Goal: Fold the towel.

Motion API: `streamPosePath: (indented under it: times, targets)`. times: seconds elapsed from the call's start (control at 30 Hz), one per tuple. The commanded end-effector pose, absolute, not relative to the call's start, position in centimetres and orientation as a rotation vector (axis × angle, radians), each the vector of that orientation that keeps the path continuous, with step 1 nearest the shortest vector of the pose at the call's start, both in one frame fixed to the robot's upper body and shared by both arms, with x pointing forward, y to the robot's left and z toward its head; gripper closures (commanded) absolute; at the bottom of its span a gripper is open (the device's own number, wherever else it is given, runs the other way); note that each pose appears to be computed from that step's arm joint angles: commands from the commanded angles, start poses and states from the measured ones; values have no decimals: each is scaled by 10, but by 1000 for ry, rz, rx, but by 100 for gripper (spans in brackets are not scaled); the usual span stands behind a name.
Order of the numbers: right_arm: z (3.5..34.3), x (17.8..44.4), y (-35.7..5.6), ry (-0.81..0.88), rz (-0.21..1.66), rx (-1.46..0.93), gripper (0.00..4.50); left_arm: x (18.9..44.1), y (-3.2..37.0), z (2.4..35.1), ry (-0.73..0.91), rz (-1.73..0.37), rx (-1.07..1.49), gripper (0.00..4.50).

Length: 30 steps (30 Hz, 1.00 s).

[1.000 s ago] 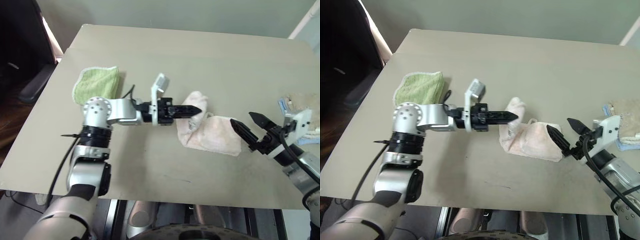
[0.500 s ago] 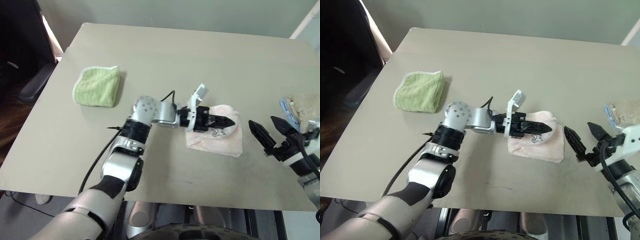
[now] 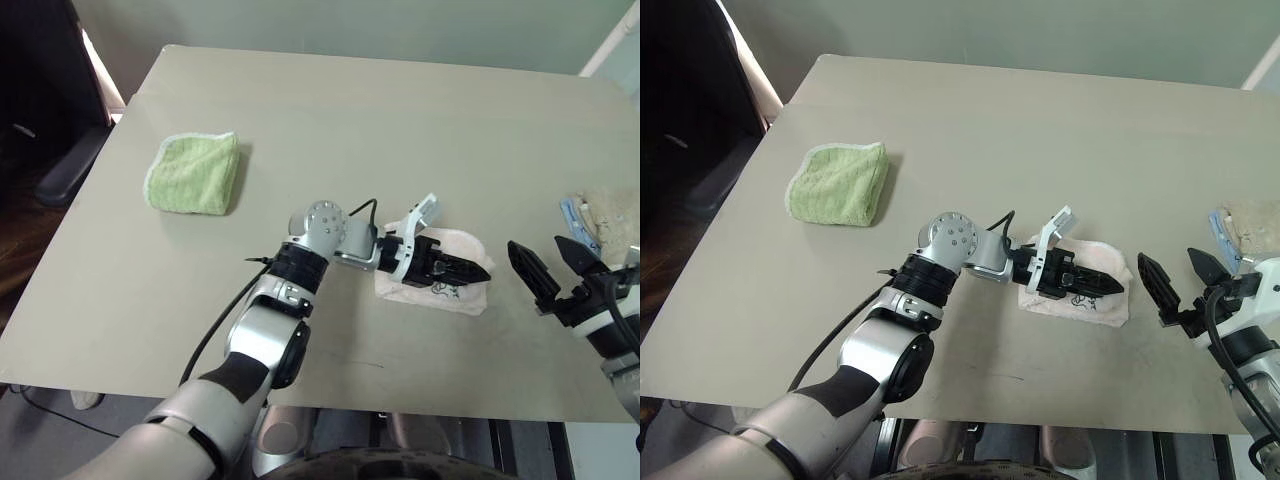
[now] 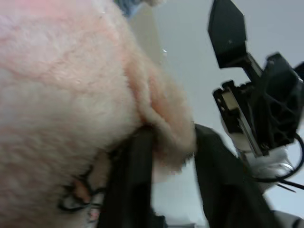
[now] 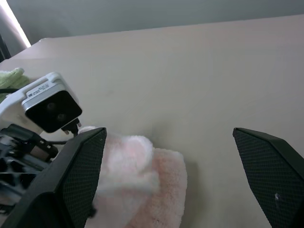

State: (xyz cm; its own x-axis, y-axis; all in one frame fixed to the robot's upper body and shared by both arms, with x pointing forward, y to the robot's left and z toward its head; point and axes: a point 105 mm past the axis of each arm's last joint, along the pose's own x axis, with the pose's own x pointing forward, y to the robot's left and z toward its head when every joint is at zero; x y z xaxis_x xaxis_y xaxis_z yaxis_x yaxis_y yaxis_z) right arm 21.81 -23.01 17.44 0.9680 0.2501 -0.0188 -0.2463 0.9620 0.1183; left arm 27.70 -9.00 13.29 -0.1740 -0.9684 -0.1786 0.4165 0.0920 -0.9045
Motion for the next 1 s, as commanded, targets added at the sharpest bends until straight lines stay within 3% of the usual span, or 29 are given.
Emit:
streamPosePath:
  times: [0.03,0.23,0.37,0.5,0.6,0.83,0.97,1.0]
  targets:
    - [186,220,-229,-15,249,90,0,272,-93,146,1065,-1488,-700,201]
    - [192,224,-230,-38,260,90,0,269,-80,182,921,-1644,-795,1]
    - [196,227,-220,-50,305,103,0,284,-66,207,593,-1646,-820,1]
    - [201,230,-199,-68,396,133,87,299,-43,206,251,-1591,-630,0]
    - [202,235,-189,-79,439,146,192,310,-28,187,193,-1505,-462,58]
    - [194,250,-176,-65,481,154,446,314,-12,162,152,-1479,-254,306]
    - [187,263,-169,-53,489,147,450,308,-14,156,70,-1534,-189,448]
    - [185,266,-167,-51,490,147,450,308,-18,157,51,-1543,-185,448]
